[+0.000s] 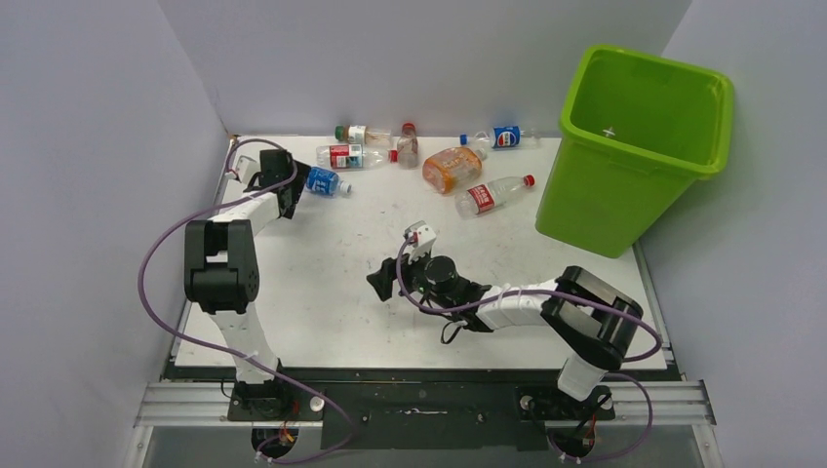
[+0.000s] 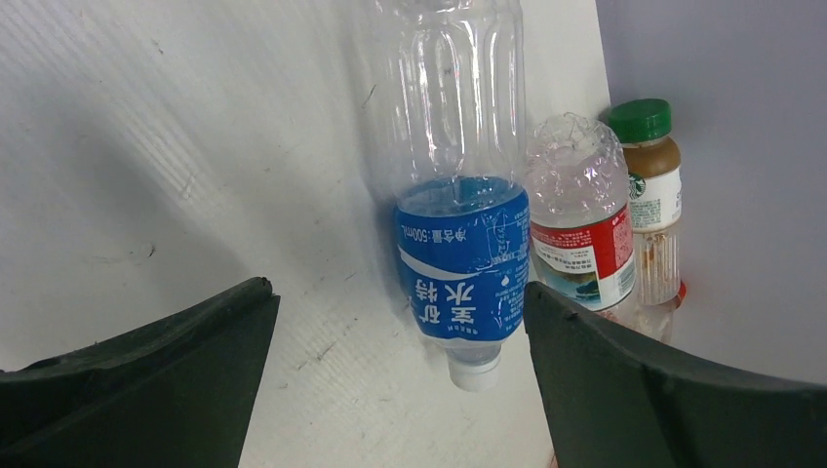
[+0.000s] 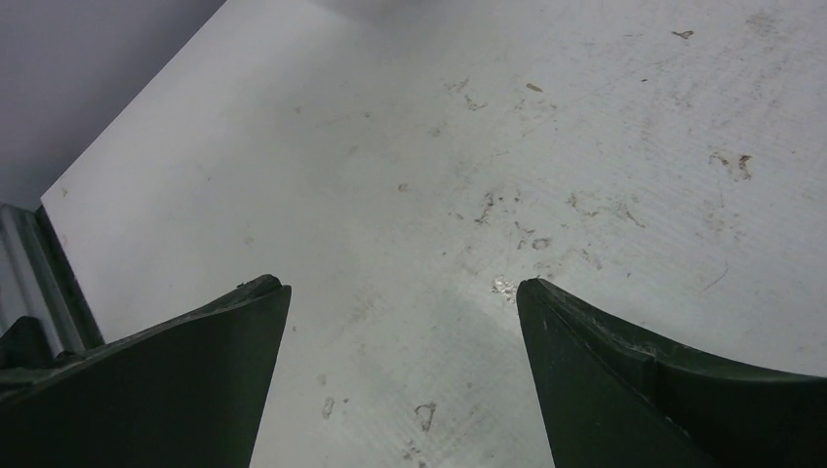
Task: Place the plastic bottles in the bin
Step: Pick up the plastic bottle at the center of the board.
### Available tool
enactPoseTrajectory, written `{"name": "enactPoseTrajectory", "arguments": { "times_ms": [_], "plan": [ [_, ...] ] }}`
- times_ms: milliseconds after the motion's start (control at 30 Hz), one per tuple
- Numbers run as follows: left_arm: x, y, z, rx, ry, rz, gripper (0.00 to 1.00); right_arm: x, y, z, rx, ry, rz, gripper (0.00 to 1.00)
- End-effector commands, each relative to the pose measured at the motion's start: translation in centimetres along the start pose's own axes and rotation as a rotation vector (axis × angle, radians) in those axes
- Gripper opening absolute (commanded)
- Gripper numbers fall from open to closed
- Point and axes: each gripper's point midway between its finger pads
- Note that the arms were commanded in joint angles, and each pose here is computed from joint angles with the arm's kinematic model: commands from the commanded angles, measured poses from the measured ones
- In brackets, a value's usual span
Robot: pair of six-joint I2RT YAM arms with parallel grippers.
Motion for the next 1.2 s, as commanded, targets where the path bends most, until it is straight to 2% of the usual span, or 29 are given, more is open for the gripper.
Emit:
{"name": "enactPoseTrajectory", "arguments": {
  "times_ms": [0,300,500,533,667,733,867,933,1033,1167],
  "plan": [
    [-0.6,-4.0,0.7,0.085,0.015,-0.074,0.96,-0.9,2.7,-1.8,-0.024,-0.015,-0.031,0.90],
    [0.4,-3.7,5.0,0.014,0.030,-0.019,0.96,0.2,4.7,-2.6,-0.036,0.060,-0.051,0.90],
    [1.6,-2.2,6.7,-0.023,0.055,0.003,1.00,-1.5,5.0,-3.4,-0.036,0.038,-0.062,0.90],
    [1.6,-2.1,7.0,-0.029,0.057,0.009,0.98,-1.8,5.0,-3.6,-0.036,0.033,-0.063,0.90],
    [2.2,-1.4,8.0,-0.057,0.073,0.034,0.89,-2.5,5.0,-4.1,-0.036,0.027,-0.061,0.90],
    [2.4,-1.0,8.3,-0.060,0.078,0.037,0.81,-3.1,5.1,-4.4,-0.036,0.019,-0.060,0.90],
    [3.2,-0.3,8.3,-0.037,0.100,0.029,0.58,-3.6,4.7,-4.9,-0.020,0.003,-0.066,0.90],
    [3.3,-0.3,7.9,-0.013,0.106,0.021,0.43,-3.6,4.5,-5.0,-0.011,0.008,-0.071,0.90],
    [3.1,-1.7,6.1,0.050,0.120,0.001,0.30,-3.9,4.3,-5.4,0.000,0.000,-0.073,0.90],
    [2.2,-5.0,1.3,0.204,0.142,-0.061,0.24,-5.7,3.7,-6.4,0.033,-0.044,-0.096,0.90]
  ]
}}
Point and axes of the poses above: each gripper's point midway between its finger pads, its own z axis out along the fingers, its own y axis along the line the jaws close on, x = y × z, and after that the axes turned 9 degrees about -z, right-handed
